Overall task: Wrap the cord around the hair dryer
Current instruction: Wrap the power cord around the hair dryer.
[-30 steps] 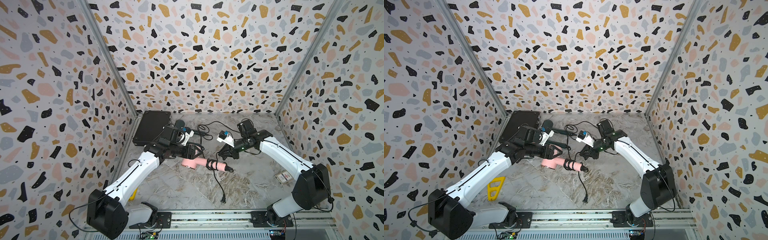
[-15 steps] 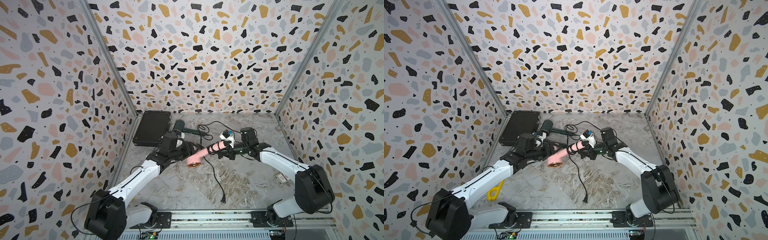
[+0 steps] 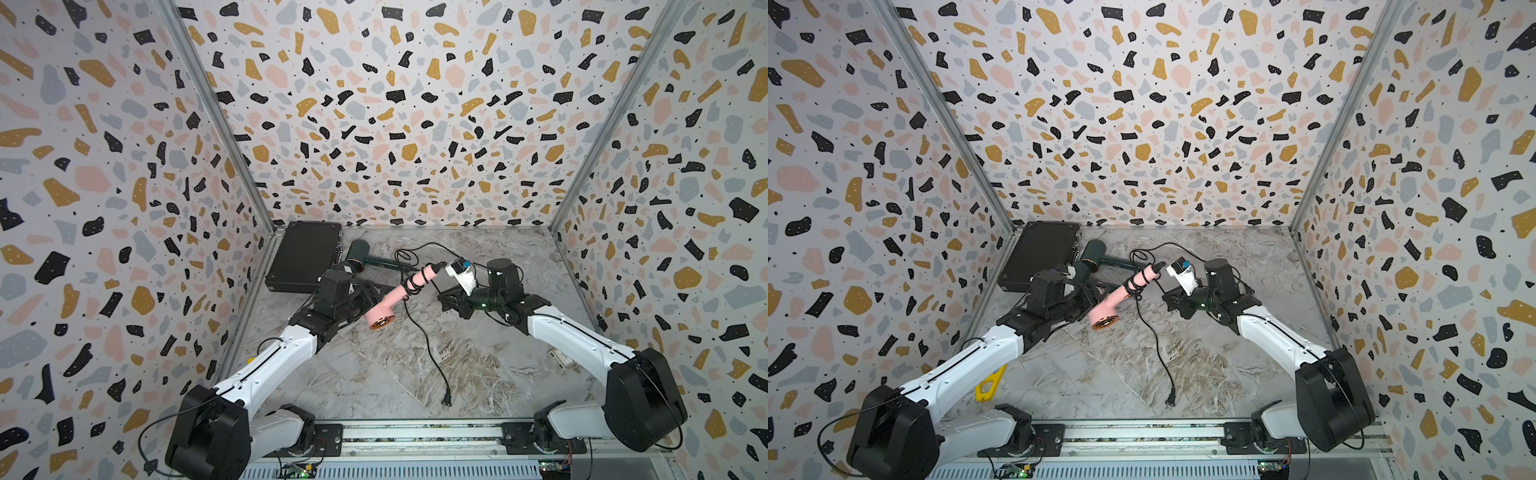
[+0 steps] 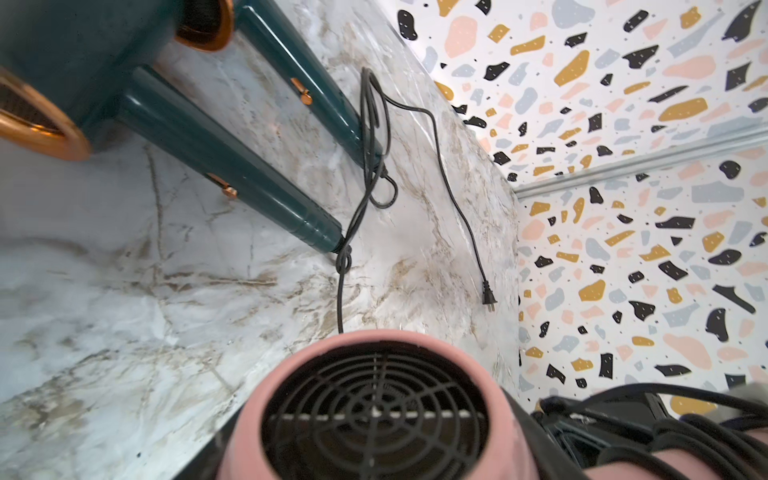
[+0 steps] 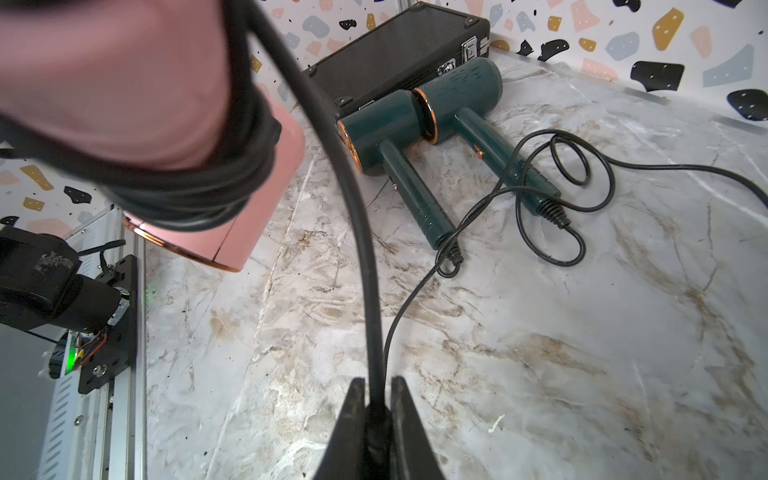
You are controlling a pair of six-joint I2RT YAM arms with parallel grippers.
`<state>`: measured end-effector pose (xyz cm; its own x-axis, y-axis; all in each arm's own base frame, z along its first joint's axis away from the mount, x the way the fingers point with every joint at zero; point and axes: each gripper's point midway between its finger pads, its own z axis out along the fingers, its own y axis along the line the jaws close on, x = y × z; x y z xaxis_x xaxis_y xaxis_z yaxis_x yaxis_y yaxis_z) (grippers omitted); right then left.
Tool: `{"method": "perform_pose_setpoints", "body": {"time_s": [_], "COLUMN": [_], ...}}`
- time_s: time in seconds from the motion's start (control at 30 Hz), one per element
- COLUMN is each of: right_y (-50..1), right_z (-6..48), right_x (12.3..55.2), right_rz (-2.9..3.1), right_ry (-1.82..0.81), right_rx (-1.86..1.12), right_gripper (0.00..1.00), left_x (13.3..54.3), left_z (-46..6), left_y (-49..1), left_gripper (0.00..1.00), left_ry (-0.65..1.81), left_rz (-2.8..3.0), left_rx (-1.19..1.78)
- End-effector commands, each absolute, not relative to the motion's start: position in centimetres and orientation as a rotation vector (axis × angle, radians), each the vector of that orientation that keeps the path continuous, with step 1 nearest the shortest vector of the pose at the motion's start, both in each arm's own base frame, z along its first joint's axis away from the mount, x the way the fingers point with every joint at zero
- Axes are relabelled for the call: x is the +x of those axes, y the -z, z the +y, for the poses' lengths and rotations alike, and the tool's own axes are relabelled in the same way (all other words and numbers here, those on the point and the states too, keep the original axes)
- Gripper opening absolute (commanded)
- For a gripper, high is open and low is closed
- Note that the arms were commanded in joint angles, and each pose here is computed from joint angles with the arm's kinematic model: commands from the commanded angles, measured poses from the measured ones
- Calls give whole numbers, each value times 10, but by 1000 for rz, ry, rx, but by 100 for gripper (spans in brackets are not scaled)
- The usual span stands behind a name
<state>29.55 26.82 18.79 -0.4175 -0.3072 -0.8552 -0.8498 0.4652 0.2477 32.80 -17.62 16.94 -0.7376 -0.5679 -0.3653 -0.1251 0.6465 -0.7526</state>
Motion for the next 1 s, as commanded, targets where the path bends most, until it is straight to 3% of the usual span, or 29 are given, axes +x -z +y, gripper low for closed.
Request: {"method": "perform_pose_setpoints", "body": {"time_s": [0.0,0.23,0.57,0.97], "right_y": [-173,-166,-189,-207], "right_z": [272,278,290,293], "right_x": [286,291,262,257], "right_rz": [2004,2037,2014,2008], "right_ry": [-860,-793,-818,-673], "right_rx": [-986,-991,-1077,-1190], "right_gripper": [0,0,0,0], "left_x": [348,336,353,343], "left_z": [-178,-207,-164,-139], "left_y": [-194,-192,-176,-172], "left_gripper": [0,0,0,0], "left_ry": [1043,1021,745,124], "left_rz": [2142,2282,2229,2355], "left_rx": [-554,-318,-510,-115]}}
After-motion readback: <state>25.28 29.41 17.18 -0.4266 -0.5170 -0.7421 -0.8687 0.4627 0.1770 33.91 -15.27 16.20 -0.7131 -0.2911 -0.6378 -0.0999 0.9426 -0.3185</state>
